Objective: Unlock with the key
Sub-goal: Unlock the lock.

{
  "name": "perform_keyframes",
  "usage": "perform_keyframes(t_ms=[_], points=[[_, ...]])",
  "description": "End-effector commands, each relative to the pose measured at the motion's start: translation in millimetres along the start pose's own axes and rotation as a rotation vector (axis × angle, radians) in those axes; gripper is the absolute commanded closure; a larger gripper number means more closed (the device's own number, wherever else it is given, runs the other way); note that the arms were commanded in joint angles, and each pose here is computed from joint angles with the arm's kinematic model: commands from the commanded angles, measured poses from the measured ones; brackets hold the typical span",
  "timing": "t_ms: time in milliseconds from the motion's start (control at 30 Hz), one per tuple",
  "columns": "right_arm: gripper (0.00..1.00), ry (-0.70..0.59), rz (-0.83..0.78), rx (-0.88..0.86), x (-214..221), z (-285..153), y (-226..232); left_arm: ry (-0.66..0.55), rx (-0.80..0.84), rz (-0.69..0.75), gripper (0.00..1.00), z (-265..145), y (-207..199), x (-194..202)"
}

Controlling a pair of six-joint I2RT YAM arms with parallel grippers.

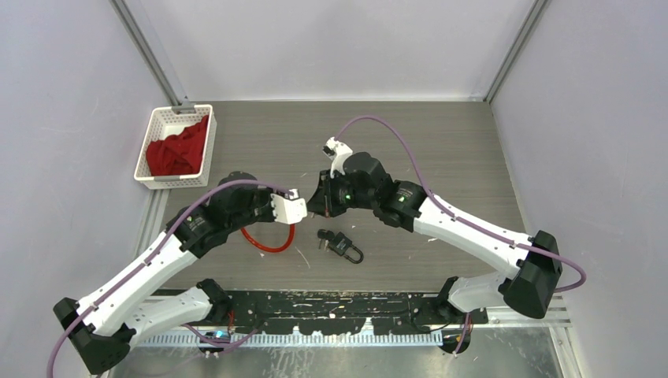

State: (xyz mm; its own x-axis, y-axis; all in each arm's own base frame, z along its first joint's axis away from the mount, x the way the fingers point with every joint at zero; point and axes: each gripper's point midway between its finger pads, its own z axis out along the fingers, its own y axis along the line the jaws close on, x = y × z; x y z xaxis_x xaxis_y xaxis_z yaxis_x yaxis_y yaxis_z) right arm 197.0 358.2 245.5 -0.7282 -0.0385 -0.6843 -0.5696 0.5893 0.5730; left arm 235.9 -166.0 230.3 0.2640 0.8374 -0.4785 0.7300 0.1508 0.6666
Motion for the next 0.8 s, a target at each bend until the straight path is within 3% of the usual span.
perform_keyframes(t_ms=[0,200,500,767], points=[[0.99,-0.163,-0.017,-0.163,-42,5,46,-0.363,-0.059,0.0,1.0,-13,21,-81],[0.99,-0.147,-0.007,-0.108,-41,10,38,-0.374,-0.058,0.09,1.0,-12,18,-82],[0.99,-0.127,-0.042,-0.17,-47,19,55,-0.379,-0.041,0.097,1.0,-3,9,-83],[0.99,-0.21,0.033,-0.186,-57,21,56,-0.39,-0.15,0.054,1.0,-2,31,-92]])
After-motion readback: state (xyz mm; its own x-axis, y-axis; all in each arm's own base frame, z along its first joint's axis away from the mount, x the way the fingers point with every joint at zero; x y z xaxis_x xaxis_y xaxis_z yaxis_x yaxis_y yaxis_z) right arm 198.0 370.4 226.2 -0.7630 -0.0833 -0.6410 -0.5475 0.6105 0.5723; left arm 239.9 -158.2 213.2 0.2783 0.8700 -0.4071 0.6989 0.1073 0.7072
